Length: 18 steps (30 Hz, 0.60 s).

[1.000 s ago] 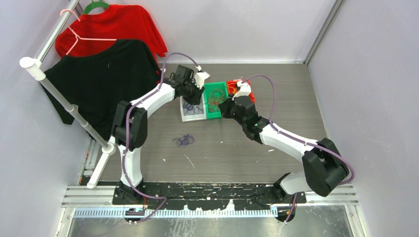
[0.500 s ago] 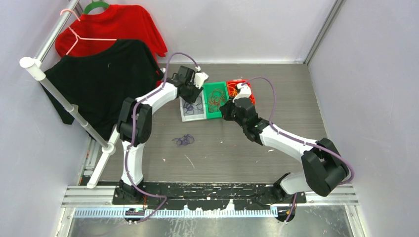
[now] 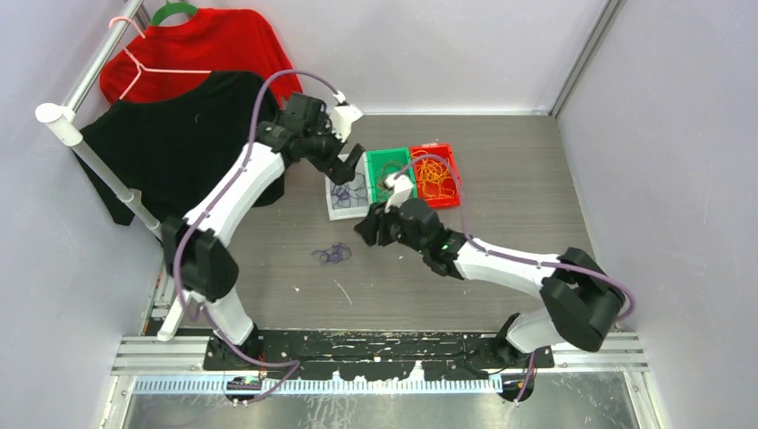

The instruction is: Untangle the cables

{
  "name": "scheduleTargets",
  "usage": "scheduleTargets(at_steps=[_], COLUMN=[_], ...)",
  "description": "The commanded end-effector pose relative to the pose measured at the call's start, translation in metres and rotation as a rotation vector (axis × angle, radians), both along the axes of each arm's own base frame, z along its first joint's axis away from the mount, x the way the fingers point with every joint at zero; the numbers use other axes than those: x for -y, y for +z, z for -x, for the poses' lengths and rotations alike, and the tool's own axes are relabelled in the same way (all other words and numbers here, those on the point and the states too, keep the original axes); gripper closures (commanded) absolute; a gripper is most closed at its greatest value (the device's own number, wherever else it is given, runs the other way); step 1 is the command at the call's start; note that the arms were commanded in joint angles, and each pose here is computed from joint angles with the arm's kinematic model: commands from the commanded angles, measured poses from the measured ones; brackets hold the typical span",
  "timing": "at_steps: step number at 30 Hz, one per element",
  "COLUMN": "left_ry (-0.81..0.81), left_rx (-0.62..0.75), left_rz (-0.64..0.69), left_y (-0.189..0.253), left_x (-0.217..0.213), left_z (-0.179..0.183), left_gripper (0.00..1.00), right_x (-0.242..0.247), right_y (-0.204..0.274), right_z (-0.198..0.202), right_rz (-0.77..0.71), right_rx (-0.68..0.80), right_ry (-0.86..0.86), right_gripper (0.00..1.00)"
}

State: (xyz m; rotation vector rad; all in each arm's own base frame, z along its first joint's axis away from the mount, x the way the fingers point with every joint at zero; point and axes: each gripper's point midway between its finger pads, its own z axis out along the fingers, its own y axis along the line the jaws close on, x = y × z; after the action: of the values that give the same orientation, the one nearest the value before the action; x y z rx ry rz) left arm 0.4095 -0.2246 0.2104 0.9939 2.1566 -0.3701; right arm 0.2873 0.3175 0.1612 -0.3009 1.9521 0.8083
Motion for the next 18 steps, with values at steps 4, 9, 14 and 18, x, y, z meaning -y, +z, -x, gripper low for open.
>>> scheduleTargets(at_steps=[4, 9, 14, 18], left_ry=[-0.030, -0.021, -0.051, -0.086], left_rx=[-0.097, -0.127, -0.169, -0.192], left_rz=[0.035, 0.007, -0.037, -0.053], left_y=[0.032, 0.015, -0.010, -0.030], left_x=[-0.043, -0.074, -0.089, -0.092], left_z=[0.084, 0.118, 0.146, 0.160], left_gripper=[0.00, 0.00, 0.01, 0.09], right_x=[-0.071, -0.076, -0.082, -0.085], right_y=[-0.039, -0.079, -0.089, -0.067], right_z=[0.039, 0.026, 0.010, 0.008], right_rz=[0.033, 0.141, 0.146, 0.086], right_rx=[-0.037, -0.077, -0.068, -0.028], right_ry=[0.348, 0.317, 0.268, 0.261], right_gripper=[0.47, 0.53, 0.70, 0.96])
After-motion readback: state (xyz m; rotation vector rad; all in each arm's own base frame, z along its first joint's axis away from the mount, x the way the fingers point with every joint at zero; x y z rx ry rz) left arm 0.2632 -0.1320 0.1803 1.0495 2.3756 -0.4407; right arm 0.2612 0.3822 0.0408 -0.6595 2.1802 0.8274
